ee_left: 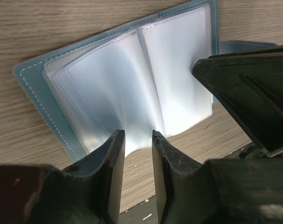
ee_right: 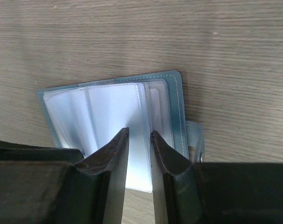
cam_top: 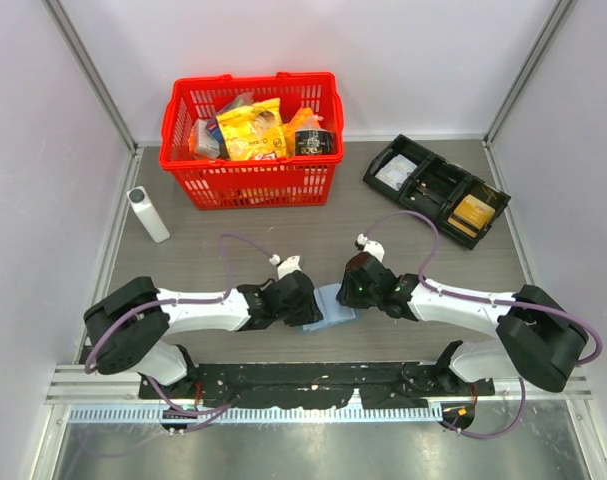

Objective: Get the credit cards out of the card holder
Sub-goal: Remove the credit card from the card holder.

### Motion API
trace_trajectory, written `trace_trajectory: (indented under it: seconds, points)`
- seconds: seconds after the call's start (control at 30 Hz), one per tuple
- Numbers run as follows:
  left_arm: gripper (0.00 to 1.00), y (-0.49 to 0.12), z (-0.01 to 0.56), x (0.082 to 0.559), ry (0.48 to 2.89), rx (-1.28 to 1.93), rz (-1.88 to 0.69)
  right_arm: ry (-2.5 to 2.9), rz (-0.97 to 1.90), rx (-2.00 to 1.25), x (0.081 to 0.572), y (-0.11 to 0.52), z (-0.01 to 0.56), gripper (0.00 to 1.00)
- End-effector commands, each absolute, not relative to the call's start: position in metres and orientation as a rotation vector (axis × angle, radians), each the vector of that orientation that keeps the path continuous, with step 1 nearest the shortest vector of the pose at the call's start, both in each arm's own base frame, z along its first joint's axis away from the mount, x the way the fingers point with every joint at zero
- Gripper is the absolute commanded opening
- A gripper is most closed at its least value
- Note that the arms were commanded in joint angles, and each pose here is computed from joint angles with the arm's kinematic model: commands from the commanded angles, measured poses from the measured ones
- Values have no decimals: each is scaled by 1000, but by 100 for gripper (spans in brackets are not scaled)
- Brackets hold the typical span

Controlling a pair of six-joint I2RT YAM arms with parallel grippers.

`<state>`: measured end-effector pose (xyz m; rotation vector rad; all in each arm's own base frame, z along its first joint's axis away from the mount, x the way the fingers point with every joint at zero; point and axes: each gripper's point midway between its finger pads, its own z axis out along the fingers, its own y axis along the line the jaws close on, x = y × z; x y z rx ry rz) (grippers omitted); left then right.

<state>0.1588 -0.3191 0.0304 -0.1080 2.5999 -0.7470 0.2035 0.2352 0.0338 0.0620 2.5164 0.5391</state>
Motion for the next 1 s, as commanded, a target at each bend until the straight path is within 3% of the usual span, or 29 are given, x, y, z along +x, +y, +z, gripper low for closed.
trace_trajectory:
  seconds: [0.0,0.63,0.97]
  points:
    - [33,-300,24,151,2614,-127,-686,2444,798,-2,202,279,72,29]
    - [36,-226,49,151,2434,-385,-641,2388,1030,-223,176,342,106,29]
    - [36,-209,45,150,2424,-451,-590,2470,1002,-360,154,382,77,29]
